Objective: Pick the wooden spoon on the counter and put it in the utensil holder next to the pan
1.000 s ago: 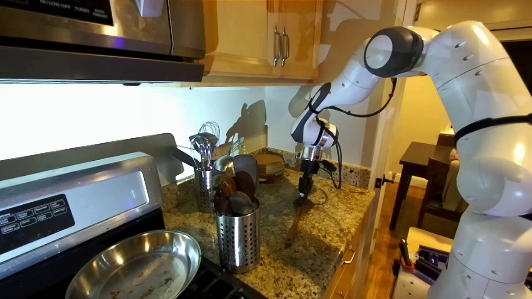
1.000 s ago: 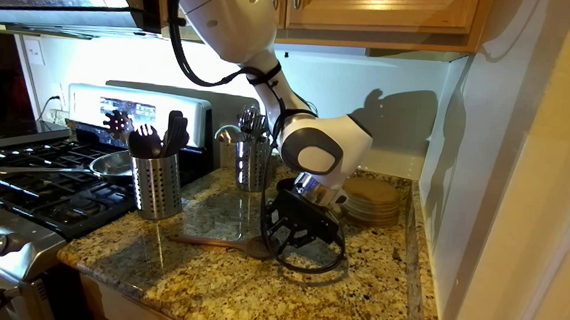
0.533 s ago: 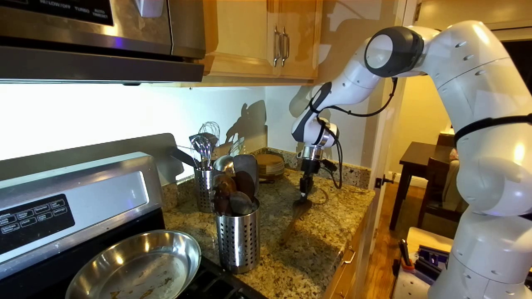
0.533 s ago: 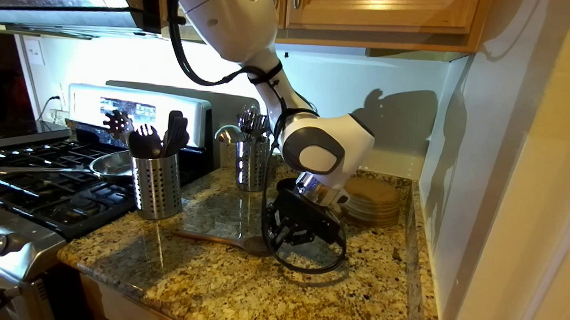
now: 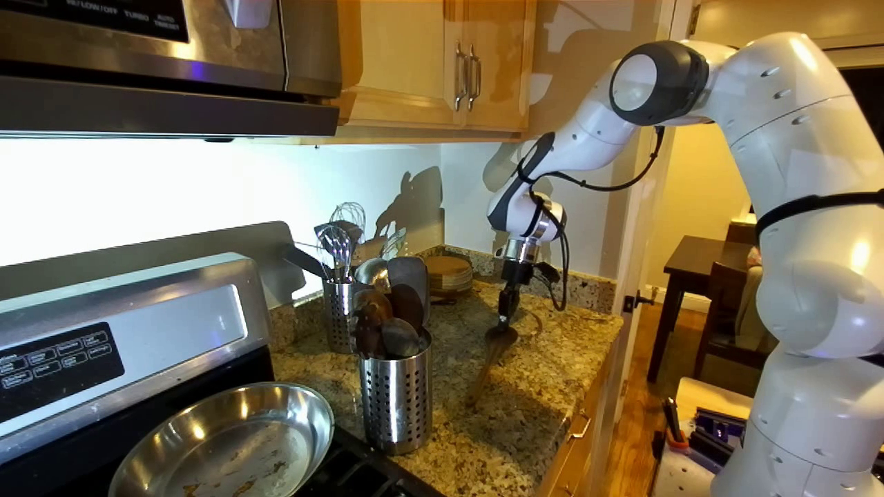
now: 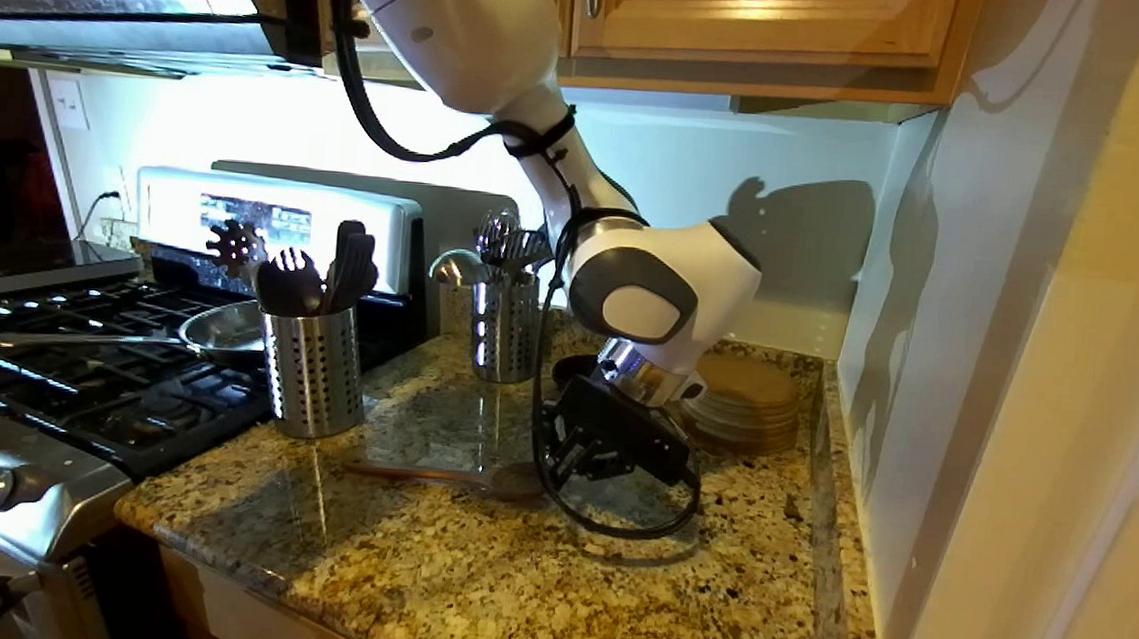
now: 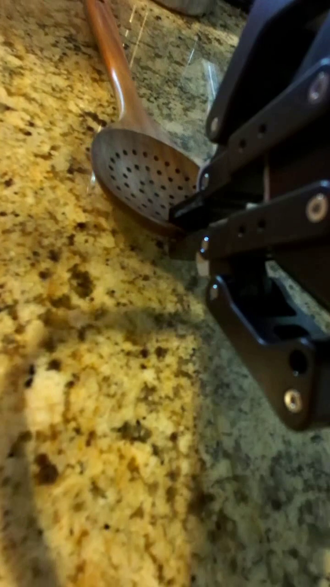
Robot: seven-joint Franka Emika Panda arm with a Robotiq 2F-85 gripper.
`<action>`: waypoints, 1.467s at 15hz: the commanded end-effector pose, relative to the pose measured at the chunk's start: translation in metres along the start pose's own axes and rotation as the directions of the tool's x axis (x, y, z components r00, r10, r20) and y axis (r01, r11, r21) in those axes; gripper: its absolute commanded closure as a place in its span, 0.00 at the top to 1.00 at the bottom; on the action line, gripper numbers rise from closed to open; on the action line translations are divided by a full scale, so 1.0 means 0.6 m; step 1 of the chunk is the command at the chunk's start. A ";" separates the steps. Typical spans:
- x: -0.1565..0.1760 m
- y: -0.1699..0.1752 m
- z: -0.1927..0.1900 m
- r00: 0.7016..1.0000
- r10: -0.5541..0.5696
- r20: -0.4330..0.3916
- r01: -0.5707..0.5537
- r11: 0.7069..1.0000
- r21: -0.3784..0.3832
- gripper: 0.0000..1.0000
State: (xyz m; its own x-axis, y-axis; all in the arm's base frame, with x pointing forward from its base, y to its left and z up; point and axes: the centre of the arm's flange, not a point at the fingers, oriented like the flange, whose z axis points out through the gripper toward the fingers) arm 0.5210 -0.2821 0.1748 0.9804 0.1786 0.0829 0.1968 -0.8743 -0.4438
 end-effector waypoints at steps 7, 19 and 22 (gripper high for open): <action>-0.038 -0.027 -0.105 0.959 -0.161 -0.232 0.216 0.948 0.234 0.07; -0.043 -0.077 -0.250 0.907 -0.292 -0.303 0.359 0.913 0.193 0.07; -0.042 -0.113 -0.307 0.885 -0.340 -0.317 0.392 0.912 0.117 0.07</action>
State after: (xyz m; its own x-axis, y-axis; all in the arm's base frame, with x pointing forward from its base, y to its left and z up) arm 0.4980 -0.3211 0.3237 0.8341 0.2815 0.4744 0.5273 -0.6595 -0.5357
